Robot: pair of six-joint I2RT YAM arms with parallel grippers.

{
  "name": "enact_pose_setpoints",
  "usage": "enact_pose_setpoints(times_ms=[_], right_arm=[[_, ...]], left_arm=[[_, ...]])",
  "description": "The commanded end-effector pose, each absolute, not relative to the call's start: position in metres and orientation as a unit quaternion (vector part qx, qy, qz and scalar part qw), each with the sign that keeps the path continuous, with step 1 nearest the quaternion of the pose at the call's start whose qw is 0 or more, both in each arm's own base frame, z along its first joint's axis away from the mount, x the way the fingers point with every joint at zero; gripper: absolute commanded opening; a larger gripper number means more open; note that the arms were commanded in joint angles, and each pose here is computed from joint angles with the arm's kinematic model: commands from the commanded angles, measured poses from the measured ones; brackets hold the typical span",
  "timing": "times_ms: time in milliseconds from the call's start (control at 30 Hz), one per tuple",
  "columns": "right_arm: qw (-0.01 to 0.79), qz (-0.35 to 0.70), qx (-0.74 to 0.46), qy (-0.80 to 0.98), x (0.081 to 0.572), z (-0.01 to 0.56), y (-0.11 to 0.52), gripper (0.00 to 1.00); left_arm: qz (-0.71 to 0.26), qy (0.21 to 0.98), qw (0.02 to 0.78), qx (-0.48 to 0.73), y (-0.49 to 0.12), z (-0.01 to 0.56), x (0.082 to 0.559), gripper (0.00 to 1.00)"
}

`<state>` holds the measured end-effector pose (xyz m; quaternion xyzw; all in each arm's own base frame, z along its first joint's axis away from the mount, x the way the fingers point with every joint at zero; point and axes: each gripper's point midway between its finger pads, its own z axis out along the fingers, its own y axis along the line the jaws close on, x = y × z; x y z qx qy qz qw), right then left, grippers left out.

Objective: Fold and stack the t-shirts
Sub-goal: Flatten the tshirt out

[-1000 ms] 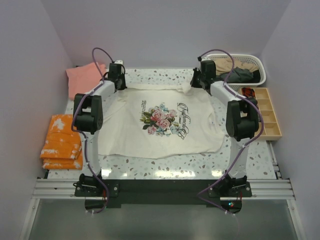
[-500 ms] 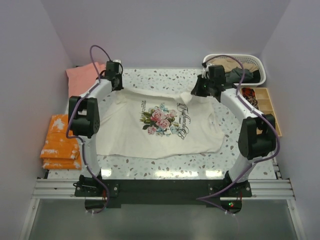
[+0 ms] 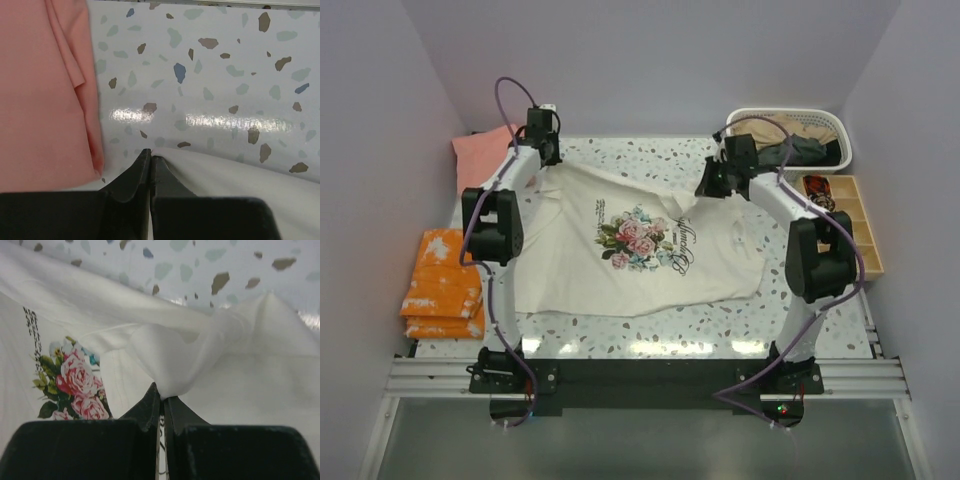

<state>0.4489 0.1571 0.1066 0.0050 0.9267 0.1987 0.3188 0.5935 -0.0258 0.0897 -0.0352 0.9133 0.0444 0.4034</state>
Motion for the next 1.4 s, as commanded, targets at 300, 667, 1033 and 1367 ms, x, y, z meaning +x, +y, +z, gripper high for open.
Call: enact_pose_setpoints(times_ms=[300, 667, 1033, 1367], right_arm=[[0.485, 0.228, 0.003, 0.844, 0.621, 0.142, 0.189, 0.46], [0.541, 0.16, 0.001, 0.826, 0.56, 0.215, 0.148, 0.75], [0.4, 0.175, 0.017, 0.9, 0.464, 0.115, 0.143, 0.72], [0.309, 0.172, 0.031, 0.935, 0.412, 0.052, 0.141, 0.67]], left_arm=[[0.119, 0.874, 0.458, -0.112, 0.062, 0.121, 0.617, 1.0], [-0.079, 0.838, 0.537, -0.052, -0.036, 0.208, 0.563, 1.0], [-0.268, 0.883, 0.385, -0.006, -0.184, 0.088, 0.475, 1.0], [-0.241, 0.916, 0.319, -0.007, -0.181, 0.028, 0.411, 1.0]])
